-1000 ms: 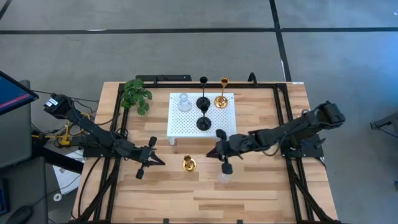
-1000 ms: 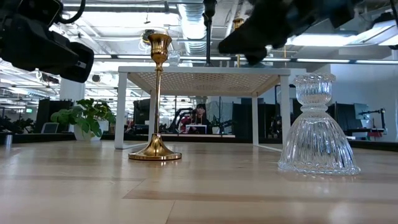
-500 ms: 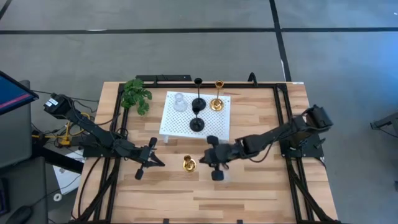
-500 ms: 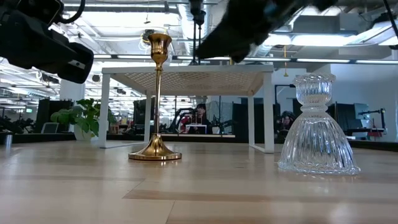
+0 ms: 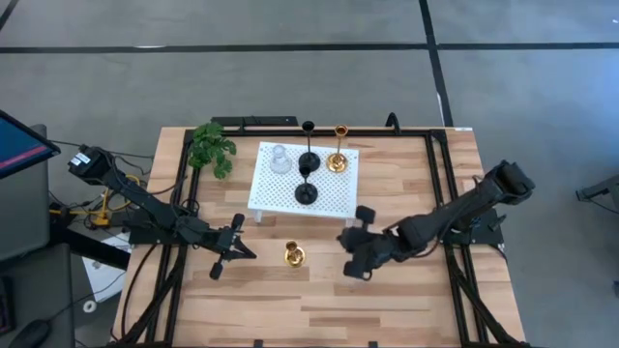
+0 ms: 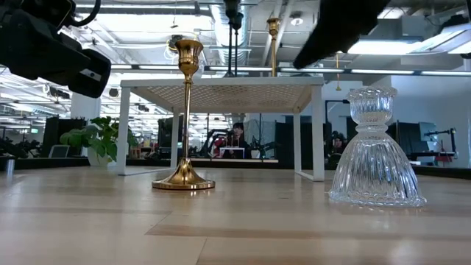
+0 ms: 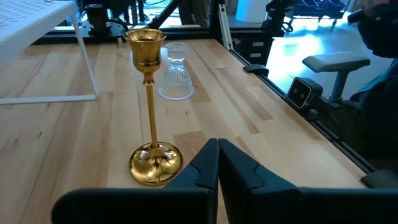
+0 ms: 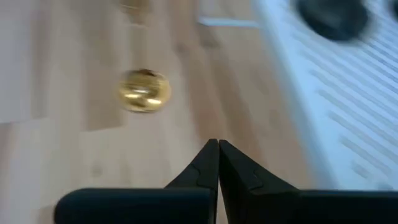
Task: Pick & Place candle stick holders
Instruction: Adjust the shelf
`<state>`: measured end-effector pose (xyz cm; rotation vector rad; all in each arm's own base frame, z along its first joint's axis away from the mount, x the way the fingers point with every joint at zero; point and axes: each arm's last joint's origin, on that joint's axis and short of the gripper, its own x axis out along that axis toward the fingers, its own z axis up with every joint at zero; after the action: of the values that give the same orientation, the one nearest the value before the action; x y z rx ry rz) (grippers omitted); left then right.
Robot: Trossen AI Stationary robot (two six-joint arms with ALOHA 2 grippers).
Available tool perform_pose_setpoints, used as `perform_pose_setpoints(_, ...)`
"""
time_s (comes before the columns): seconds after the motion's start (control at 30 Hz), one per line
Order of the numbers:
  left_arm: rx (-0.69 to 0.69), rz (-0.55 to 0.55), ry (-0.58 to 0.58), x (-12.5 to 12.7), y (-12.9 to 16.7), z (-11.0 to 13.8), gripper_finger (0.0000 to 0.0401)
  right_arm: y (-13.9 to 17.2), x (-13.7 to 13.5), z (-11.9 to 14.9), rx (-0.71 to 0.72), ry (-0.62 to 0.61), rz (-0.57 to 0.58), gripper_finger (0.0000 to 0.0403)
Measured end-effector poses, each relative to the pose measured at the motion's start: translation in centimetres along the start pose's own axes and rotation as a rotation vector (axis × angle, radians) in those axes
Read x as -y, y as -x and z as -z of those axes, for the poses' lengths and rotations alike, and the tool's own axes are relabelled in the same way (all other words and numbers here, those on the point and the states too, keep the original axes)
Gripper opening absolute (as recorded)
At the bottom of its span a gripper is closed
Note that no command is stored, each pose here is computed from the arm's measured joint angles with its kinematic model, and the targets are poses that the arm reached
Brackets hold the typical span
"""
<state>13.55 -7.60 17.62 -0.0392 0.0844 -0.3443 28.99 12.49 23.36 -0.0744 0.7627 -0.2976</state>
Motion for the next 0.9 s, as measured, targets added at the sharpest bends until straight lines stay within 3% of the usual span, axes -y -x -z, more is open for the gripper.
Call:
perform_pose_setpoints(0.1, 0.003, 0.000, 0.001, 0.0, 0.0, 0.0, 0.0008, -0.1, 0.4, 0.5, -0.022, -0.050, 0.067, 0.0001)
perform_pose_setpoints(0.5, 0.007, 0.001, 0.001, 0.0, 0.0, -0.1, 0.0008, -1.4, 1.0, 1.6, -0.013, -0.134, 0.084, 0.0000)
perform_pose_setpoints(0.9, 0.008, 0.001, 0.002, 0.0, 0.0, -0.1, 0.0008, -2.4, 2.3, 2.2, -0.007, -0.202, 0.176, 0.0000)
